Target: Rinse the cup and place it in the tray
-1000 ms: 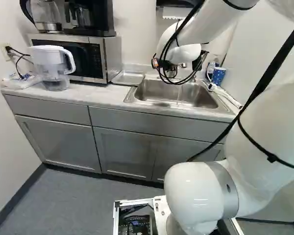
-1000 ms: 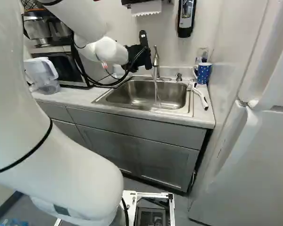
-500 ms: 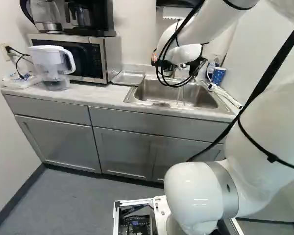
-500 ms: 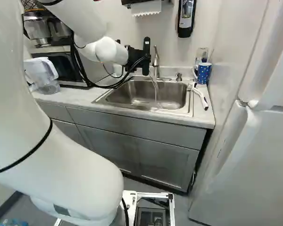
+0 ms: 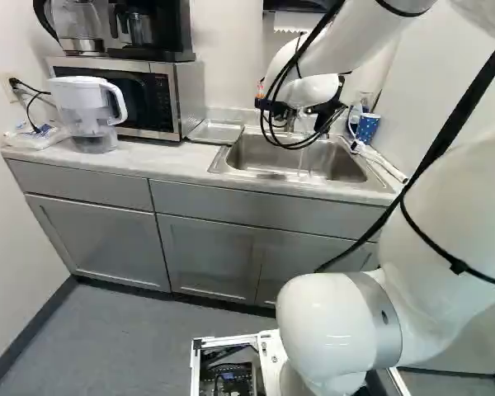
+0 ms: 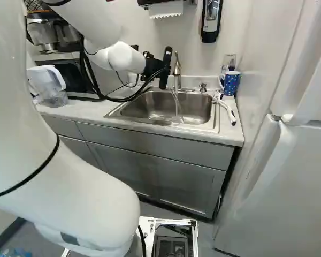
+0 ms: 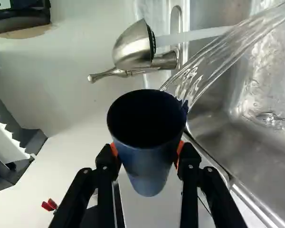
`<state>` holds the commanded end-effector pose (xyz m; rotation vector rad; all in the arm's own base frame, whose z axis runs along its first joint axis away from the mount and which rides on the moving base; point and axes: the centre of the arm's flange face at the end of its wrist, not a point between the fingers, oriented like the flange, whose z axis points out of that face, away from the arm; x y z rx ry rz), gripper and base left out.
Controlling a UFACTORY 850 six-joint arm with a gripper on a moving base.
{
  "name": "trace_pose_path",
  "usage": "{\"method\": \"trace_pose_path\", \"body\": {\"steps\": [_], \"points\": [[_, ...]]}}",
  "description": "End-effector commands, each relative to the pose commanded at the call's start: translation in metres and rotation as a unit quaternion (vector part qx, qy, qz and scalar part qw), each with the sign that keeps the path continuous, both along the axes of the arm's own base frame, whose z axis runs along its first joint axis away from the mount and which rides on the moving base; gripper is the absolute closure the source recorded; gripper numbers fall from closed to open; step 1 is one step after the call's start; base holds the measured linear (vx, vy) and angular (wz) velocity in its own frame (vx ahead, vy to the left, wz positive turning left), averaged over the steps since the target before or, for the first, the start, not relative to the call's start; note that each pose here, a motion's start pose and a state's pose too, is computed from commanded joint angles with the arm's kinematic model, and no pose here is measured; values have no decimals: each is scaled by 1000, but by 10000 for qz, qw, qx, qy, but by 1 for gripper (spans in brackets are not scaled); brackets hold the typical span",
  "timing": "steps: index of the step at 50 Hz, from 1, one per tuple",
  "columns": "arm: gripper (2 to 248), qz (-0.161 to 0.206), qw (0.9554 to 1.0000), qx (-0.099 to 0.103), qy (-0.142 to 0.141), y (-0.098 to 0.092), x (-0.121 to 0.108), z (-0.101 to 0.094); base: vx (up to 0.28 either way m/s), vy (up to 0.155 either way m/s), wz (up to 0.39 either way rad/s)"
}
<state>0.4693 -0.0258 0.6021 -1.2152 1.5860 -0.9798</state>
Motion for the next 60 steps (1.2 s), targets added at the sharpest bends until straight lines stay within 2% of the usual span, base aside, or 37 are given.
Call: {"method": "trace_pose_path", "body": {"steps": [60], "points": [[125, 0, 10000, 0, 0, 0, 0, 0, 0, 0, 0]]}}
